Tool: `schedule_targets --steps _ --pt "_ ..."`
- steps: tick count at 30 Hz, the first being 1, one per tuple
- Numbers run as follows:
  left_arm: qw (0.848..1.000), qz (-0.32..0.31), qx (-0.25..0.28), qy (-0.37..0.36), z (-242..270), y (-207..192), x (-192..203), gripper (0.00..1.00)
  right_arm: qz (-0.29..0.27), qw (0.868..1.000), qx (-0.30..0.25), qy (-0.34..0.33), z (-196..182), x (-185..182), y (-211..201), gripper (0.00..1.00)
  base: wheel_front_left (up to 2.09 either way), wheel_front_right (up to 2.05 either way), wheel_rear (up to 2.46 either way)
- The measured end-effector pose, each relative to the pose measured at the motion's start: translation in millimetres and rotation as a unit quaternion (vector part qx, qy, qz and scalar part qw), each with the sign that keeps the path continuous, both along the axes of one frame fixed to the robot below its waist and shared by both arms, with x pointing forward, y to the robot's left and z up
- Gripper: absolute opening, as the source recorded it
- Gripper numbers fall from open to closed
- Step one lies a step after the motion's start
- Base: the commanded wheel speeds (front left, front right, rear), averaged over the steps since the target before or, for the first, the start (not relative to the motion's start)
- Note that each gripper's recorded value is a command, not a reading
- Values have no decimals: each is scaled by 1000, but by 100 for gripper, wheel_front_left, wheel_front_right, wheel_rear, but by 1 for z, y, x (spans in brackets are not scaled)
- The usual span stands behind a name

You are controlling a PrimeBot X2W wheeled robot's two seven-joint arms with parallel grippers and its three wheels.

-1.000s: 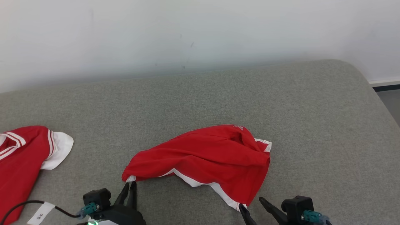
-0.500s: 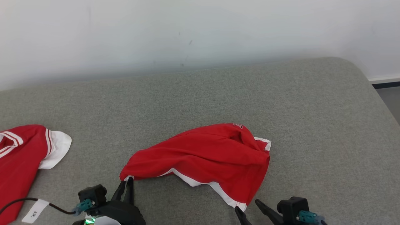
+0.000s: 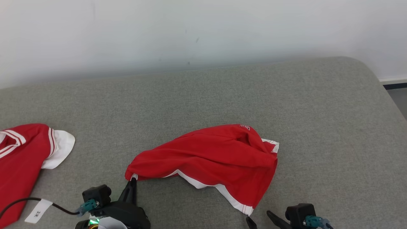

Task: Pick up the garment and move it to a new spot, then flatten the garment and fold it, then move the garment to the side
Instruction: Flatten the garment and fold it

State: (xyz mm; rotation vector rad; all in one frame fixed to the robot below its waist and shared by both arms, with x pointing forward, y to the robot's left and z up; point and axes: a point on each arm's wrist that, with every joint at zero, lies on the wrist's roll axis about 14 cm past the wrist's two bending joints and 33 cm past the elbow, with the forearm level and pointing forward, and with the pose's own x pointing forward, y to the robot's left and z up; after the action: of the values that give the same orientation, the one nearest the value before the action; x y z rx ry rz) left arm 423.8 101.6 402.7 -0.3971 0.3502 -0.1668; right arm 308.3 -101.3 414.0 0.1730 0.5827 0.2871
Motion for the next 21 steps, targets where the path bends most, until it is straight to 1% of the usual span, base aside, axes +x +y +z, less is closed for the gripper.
schedule_targets --steps 3,11,16,18,20,21 --pt "1000 0 -1 0 0 1 -1 0 4 1000 -4 13 -7 -1 1 100 0 0 0" --pt "1000 8 -1 -2 1 7 3 0 54 997 -43 24 -18 10 18 100 0 0 0" --pt "1000 14 -1 1 -2 12 1 0 60 994 -75 45 -34 12 11 100 0 0 0" --pt "1000 17 -1 3 -3 15 0 0 62 994 -75 47 -36 13 12 96 0 0 0" --pt "1000 20 -1 3 -4 16 0 0 68 994 -77 47 -38 13 15 97 0 0 0" --pt "1000 21 -1 3 -4 17 0 0 69 994 -77 45 -37 14 16 94 0 0 0"
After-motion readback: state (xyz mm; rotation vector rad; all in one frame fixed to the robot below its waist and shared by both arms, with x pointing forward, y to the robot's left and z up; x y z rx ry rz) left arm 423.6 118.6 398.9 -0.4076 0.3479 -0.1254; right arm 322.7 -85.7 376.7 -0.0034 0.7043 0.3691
